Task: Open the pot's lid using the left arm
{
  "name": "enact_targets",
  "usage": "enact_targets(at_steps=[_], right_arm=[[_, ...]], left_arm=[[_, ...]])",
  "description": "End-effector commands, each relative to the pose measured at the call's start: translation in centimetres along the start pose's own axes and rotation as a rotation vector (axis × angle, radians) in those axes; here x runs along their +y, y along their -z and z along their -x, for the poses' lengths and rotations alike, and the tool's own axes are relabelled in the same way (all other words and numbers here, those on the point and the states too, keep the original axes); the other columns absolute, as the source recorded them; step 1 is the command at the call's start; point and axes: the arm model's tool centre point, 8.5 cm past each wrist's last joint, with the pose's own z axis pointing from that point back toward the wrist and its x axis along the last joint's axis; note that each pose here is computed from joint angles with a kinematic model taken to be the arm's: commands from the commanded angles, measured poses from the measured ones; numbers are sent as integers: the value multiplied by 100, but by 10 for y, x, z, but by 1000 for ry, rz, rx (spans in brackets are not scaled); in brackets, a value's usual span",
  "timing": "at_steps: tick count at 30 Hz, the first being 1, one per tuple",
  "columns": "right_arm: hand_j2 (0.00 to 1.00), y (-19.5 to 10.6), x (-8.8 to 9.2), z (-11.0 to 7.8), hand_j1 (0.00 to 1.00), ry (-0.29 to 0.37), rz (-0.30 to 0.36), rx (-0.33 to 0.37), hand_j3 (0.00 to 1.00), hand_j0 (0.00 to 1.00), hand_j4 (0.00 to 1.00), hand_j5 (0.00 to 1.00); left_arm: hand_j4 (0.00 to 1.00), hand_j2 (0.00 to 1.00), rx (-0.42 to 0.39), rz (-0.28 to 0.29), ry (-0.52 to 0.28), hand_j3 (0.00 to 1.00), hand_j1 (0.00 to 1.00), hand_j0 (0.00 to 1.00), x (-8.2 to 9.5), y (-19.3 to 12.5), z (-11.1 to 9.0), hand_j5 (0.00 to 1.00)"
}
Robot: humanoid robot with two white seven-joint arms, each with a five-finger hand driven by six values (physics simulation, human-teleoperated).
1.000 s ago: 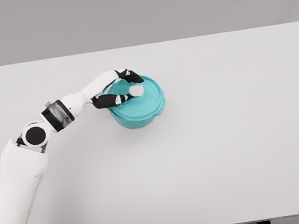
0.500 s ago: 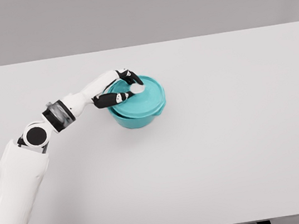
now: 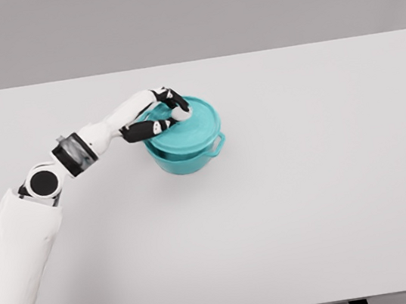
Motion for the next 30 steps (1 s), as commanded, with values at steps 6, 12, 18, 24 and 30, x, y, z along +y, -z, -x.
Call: enact_targets(at_steps=[6, 12, 18, 24, 30], right_arm=[[100, 0, 0, 0, 100, 0, 0, 2, 100, 100, 100, 100], [100, 0, 0, 0, 100, 0, 0, 0, 100, 100, 100, 100], [100, 0, 0, 0, 100, 0, 0, 0, 100, 100, 100, 100], [100, 0, 0, 0, 100, 0, 0, 0, 100, 100, 100, 100], [100, 0, 0, 0, 100, 0, 0, 0, 100, 100, 100, 100]], left_arm=[[49, 49, 0, -44, 5, 49, 49, 49, 15, -8, 0, 49], [49, 49, 19, -118, 4, 49, 49, 49, 34, -24, 5, 49], [49, 49, 38, -170, -1, 49, 49, 49, 47, -36, 10, 49], [49, 49, 87, -213, 10, 49, 49, 49, 62, -62, 20, 49], [50, 50, 135, -251, 19, 50, 50, 50, 77, -86, 30, 50]])
